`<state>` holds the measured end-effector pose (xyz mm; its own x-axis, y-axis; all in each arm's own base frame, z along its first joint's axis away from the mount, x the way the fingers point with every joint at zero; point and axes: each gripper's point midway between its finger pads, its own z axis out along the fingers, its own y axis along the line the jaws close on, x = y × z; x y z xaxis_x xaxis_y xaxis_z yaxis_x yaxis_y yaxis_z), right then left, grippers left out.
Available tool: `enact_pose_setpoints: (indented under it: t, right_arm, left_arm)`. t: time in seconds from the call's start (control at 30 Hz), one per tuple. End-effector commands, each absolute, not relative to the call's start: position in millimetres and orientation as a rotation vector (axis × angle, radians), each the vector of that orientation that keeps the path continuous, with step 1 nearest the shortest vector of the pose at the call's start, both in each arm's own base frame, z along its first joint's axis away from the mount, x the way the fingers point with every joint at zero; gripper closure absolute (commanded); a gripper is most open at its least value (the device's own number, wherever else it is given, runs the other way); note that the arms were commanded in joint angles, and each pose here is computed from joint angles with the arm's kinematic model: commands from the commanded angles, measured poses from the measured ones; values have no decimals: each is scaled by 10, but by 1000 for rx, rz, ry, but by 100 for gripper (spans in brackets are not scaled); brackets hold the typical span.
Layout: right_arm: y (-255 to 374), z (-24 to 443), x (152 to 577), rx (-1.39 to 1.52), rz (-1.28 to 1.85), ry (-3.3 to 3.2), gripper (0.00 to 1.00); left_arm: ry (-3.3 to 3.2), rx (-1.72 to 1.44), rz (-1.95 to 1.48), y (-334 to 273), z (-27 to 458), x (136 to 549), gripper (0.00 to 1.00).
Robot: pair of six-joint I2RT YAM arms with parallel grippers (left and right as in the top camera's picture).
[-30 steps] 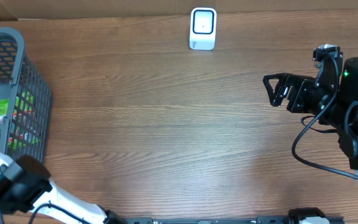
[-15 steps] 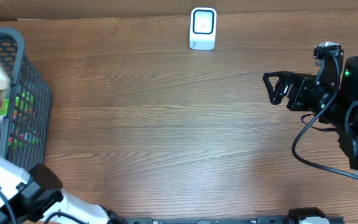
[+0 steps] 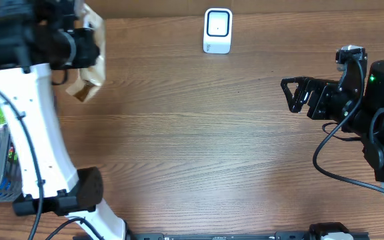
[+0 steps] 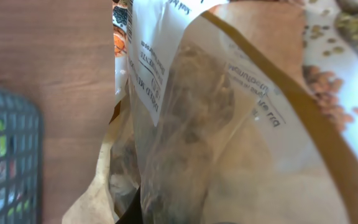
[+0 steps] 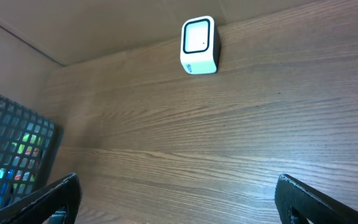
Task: Scan the item barcode
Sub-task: 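Grasp the cream-coloured snack bag with the left gripper and lift it out, then lower the cream bag onto the table and open the left gripper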
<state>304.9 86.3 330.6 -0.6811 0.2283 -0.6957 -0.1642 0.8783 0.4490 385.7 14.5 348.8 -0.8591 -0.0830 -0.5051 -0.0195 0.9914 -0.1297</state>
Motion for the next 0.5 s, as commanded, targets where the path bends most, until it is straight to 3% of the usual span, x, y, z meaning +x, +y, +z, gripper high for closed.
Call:
enact_pose_setpoints:
  t: [0.0, 0.47]
  right_arm:
    - [860, 3426, 3056, 44, 631, 2205, 0]
    - [865, 3294, 3111, 58, 633, 2254, 0]
  left_arm:
    - [2726, -301, 116, 250, 3062, 3880, 96]
    - [3083, -455, 335, 44, 983, 3989, 96]
